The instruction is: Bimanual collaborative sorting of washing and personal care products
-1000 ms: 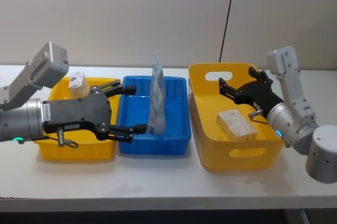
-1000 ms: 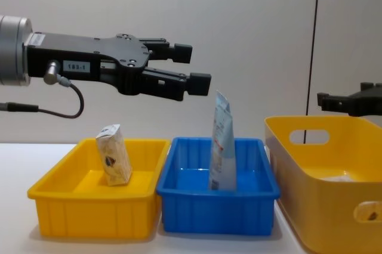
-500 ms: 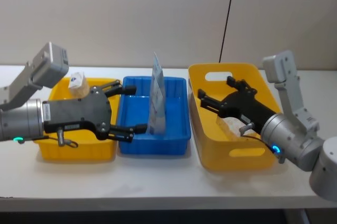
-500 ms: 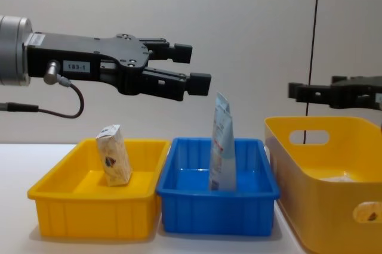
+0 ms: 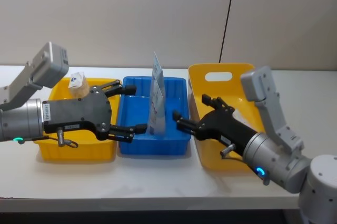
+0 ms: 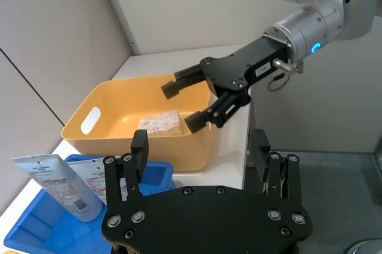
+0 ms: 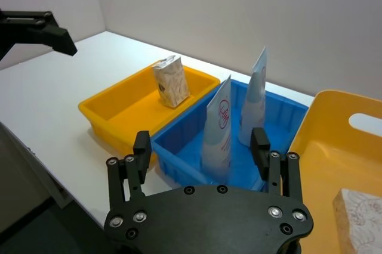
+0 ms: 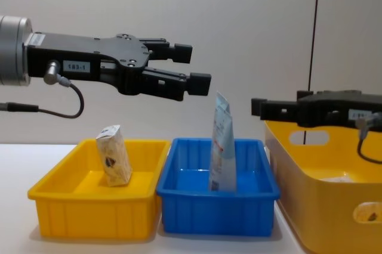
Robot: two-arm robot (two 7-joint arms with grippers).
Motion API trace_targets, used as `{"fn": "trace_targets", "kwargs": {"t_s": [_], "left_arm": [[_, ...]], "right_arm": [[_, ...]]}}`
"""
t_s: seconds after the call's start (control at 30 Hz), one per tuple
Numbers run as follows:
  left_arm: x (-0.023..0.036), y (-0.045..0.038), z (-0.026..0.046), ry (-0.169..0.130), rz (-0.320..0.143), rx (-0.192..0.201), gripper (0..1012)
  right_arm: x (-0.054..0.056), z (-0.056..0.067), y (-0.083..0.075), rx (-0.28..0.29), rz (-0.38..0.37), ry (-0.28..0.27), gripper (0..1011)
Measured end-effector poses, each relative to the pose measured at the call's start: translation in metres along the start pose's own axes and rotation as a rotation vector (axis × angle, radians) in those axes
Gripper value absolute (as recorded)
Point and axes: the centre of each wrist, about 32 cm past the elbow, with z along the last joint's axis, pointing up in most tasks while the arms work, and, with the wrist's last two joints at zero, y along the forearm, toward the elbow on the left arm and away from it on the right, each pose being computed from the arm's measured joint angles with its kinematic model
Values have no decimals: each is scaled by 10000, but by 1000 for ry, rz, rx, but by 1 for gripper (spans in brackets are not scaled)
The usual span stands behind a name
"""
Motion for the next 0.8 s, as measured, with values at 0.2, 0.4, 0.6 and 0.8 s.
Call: {"fn": "trace_targets", "kwargs": {"t_s": [0.2, 0.4, 0.6, 0.8], "left_arm": [[0, 0, 0, 0, 0, 0, 1002], [0, 0, 0, 0, 0, 0, 1002], [0, 0, 0, 0, 0, 0, 1001], [0, 0, 0, 0, 0, 0, 1001]], "right_arm": [[-92, -43, 20, -13, -6, -12, 1002], [-144, -84, 51, -18, -23, -24, 1002], [-197, -153, 109, -20, -46, -38, 1002], [-239, -204, 185, -18, -74, -51, 1002]]}}
